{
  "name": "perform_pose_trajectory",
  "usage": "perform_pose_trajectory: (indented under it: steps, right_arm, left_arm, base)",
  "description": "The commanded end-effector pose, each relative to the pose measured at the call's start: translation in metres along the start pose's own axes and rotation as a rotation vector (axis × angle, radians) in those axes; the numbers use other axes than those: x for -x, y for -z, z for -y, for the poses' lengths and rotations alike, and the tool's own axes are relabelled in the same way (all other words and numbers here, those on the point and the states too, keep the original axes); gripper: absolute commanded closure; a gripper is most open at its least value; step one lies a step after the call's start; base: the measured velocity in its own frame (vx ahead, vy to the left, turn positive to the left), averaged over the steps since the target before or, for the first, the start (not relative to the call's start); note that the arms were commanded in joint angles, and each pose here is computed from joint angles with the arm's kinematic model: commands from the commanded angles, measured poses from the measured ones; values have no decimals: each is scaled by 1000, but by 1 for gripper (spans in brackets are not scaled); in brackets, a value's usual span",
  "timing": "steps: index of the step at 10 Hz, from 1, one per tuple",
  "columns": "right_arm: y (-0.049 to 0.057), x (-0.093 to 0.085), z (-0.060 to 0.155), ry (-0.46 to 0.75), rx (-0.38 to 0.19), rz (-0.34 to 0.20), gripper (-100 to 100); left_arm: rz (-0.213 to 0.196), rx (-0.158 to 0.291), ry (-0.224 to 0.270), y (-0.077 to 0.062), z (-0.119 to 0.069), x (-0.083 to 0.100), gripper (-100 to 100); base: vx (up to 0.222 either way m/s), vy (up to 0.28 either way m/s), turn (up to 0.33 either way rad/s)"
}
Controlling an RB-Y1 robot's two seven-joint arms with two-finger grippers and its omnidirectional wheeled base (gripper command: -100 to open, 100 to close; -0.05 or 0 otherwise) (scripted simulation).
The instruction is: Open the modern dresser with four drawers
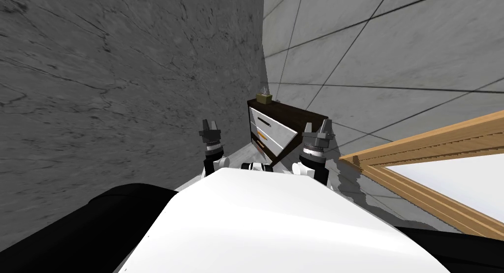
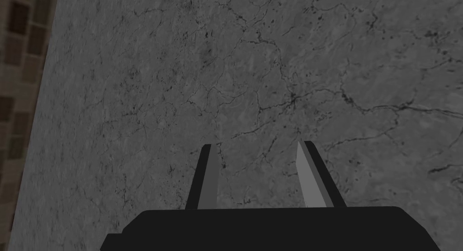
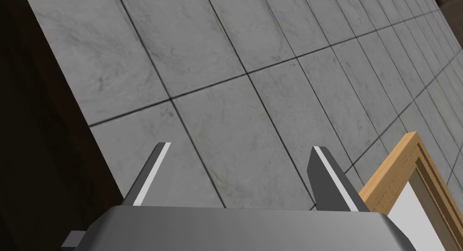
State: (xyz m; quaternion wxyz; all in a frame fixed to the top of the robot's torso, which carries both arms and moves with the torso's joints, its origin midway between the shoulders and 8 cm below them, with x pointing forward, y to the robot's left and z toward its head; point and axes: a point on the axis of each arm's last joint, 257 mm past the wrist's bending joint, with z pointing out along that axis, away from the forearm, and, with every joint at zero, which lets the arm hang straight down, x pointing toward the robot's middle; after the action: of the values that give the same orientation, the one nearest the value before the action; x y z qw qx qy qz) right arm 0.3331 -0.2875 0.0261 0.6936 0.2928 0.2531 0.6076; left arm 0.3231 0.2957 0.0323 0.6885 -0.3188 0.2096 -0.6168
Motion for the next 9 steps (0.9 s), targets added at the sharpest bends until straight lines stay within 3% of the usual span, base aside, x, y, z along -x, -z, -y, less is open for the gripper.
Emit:
perform_pose_trajectory:
  steps: [1, 9]
  right_arm:
    - [-2, -4, -11, -81, 32, -19, -100]
    - [-4, 1, -45, -479, 138, 8, -100]
  left_arm:
    - [0, 0, 0, 0, 0, 0, 0]
    - [0, 1, 0, 0, 0, 0, 0]
  base:
    - [30, 26, 21]
    - [51, 53, 23]
